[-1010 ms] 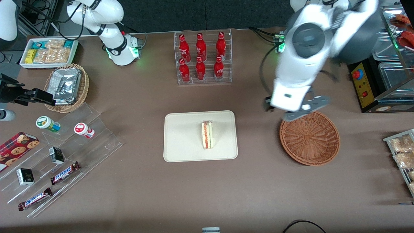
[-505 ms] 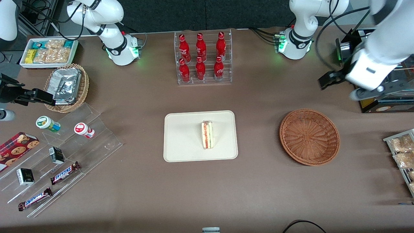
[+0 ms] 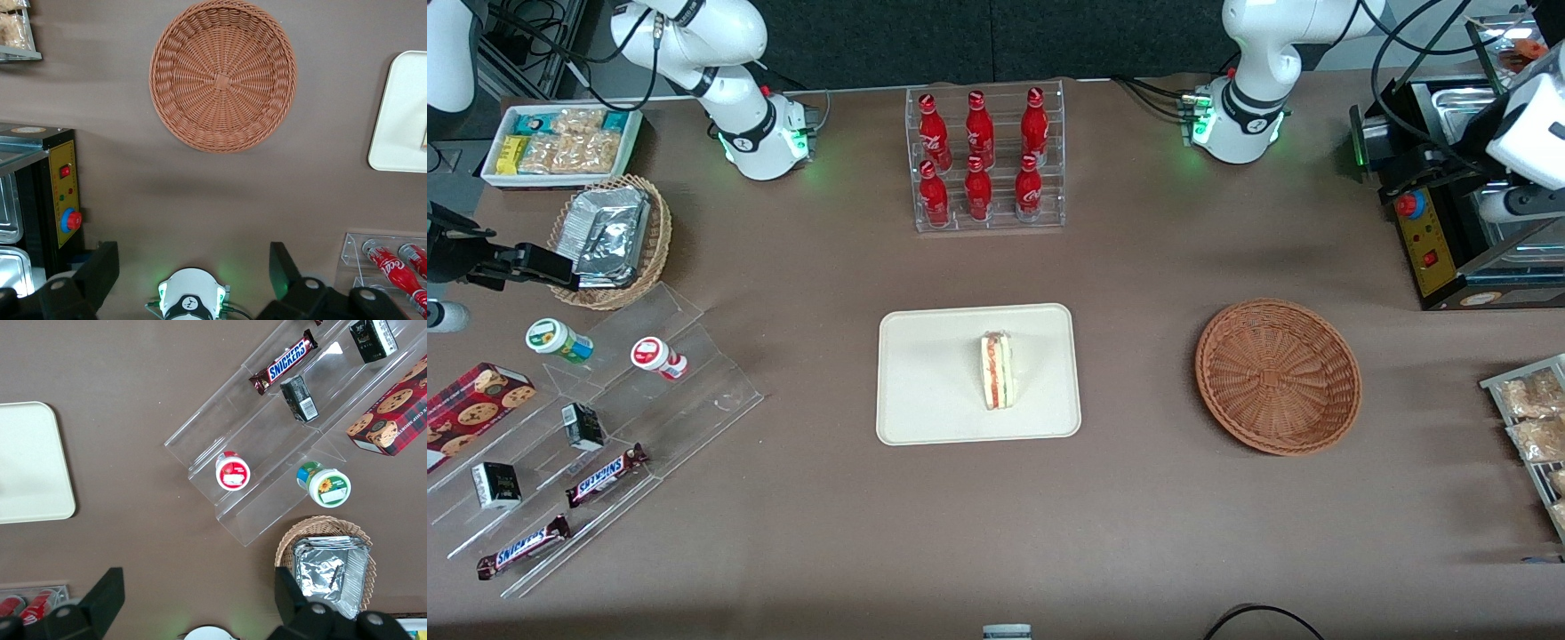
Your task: Place sandwich from basket to tray
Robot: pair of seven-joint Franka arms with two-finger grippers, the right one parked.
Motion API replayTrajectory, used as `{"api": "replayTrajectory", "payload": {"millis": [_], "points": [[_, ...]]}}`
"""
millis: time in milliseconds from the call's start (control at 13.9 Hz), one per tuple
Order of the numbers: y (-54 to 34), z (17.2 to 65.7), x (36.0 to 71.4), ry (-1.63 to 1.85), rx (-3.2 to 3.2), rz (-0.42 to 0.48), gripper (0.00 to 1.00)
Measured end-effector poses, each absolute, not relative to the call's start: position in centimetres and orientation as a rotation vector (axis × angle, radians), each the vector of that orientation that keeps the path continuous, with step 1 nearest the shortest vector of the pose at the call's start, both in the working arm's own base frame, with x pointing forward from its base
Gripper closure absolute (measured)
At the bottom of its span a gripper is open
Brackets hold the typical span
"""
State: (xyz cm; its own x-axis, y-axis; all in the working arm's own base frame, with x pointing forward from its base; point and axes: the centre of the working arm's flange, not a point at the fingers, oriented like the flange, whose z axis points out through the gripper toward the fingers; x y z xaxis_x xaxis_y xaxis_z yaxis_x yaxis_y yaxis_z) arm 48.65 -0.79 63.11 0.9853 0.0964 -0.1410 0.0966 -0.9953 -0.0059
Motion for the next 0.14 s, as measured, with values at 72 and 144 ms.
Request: {"api": "replayTrajectory", "payload": {"millis": [72,144], "points": [[-0.91,63.12,48.76,0.143,3.129,-0.213,0.00],[-1.17,63.22,48.94,0.126,3.129,-0.203,0.00]]}}
